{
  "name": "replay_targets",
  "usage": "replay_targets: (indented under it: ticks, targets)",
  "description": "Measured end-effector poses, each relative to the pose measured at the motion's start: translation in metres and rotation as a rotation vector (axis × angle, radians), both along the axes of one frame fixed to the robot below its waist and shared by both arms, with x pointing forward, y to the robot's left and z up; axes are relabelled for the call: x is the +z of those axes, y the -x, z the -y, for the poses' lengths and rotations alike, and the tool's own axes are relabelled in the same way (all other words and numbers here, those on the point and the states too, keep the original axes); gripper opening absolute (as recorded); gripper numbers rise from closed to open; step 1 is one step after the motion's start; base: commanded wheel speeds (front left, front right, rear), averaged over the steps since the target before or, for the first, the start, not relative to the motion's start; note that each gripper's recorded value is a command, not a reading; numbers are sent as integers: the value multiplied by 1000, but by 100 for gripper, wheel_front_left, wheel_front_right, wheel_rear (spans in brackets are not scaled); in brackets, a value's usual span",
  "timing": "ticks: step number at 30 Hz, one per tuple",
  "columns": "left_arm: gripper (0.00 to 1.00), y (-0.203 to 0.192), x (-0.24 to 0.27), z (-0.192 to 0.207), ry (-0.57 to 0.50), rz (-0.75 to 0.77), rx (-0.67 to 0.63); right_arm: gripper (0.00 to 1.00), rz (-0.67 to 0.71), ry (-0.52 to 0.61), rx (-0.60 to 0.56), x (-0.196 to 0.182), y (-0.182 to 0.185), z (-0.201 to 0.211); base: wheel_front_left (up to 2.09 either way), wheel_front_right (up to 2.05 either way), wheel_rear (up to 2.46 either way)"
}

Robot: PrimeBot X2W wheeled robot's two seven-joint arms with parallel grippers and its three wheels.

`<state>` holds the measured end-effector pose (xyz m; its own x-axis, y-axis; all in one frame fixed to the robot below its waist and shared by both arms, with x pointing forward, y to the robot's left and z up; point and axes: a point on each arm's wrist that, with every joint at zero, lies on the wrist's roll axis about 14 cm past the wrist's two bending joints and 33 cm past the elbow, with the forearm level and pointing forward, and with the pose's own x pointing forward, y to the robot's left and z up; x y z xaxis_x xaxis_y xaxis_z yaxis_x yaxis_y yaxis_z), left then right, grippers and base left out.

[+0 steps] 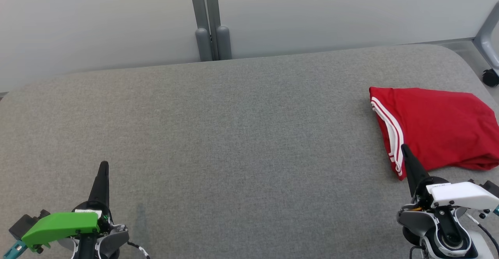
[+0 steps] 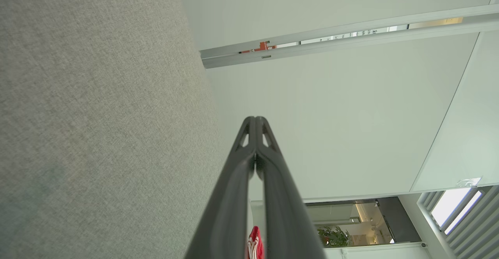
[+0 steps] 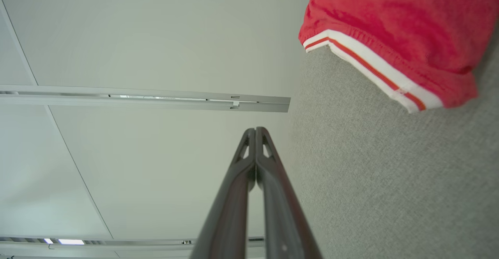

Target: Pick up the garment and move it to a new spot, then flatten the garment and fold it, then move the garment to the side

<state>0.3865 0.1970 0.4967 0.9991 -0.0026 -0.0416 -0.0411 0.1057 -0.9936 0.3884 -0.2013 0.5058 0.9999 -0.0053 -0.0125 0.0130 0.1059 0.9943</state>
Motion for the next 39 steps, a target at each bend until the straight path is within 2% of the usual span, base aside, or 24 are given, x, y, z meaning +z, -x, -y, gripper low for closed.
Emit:
replay_targets:
  ticks: [16, 39]
  targets:
    - [0, -1, 6, -3, 108, 26, 6, 0, 10, -106, 5, 1, -1, -1, 0, 0, 0]
    - [0, -1, 7, -3, 110, 28, 6, 0, 10, -108, 4, 1, -1, -1, 0, 0, 0]
